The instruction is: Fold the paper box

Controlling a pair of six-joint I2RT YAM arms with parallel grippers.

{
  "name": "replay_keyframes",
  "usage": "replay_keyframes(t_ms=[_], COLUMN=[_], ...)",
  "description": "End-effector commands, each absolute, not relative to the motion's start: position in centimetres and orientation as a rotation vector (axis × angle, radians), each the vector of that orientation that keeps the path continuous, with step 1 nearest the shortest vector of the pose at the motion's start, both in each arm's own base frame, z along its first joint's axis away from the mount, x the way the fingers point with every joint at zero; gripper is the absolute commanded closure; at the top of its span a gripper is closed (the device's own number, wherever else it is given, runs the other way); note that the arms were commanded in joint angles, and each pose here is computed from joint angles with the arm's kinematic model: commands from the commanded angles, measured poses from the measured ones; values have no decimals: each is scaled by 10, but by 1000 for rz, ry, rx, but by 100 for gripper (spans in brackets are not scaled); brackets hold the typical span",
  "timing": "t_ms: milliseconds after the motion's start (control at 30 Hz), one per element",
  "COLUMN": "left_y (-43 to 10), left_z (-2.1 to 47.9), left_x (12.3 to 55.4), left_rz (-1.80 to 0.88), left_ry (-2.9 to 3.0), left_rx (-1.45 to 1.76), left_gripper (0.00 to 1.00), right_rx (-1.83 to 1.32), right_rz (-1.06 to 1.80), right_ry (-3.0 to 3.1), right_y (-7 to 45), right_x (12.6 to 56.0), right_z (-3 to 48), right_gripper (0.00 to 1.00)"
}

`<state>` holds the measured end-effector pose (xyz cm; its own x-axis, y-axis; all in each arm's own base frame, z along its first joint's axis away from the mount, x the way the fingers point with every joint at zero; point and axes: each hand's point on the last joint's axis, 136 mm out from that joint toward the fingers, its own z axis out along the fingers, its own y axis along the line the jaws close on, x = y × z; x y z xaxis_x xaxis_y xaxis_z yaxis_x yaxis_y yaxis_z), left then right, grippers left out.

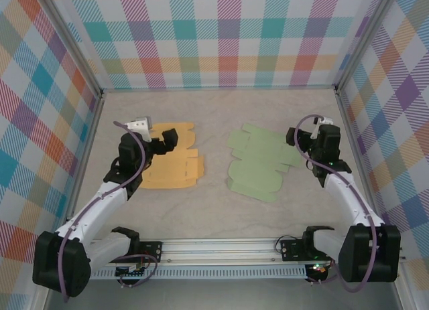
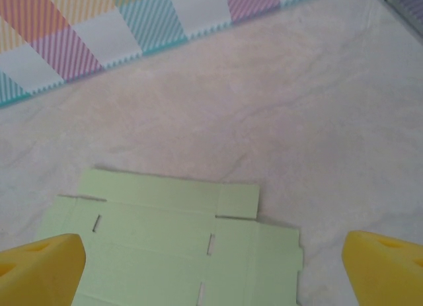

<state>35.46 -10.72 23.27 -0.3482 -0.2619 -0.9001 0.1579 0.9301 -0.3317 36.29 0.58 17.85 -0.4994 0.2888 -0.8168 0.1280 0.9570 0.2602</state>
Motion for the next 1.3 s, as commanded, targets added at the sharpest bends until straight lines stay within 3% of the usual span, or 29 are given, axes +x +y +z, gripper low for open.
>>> replay_keyframes(t_ms=[0, 167, 367, 600, 733, 1033, 1267], left_y=[-137, -166, -163, -145, -141, -140, -138], left_z=[250, 252, 245, 244, 246, 243, 243], left_x=[349, 350, 359, 365, 365, 368, 369], left_rz=[-505, -571, -523, -392, -360, -335, -326], left_ry=[1876, 1894, 1936, 1957, 1960, 1962, 1952], left_rx=[-59, -17, -55, -114, -112, -110, -118], left_gripper=[0, 0, 0, 1, 7, 5, 4], right_rx=[422, 409, 413, 501, 540, 566, 530], right_rz=[149, 235, 354, 427, 447, 583, 785], right_ry=[2242, 2392, 2506, 2618, 2666, 2729, 2715], right_y=[-5, 9, 19, 7, 1, 9, 30], right_x=[355, 372, 401, 429, 436, 444, 451], right_z=[157, 139, 123, 91, 75, 46, 45], right_gripper=[0, 0, 14, 23, 23, 26, 33])
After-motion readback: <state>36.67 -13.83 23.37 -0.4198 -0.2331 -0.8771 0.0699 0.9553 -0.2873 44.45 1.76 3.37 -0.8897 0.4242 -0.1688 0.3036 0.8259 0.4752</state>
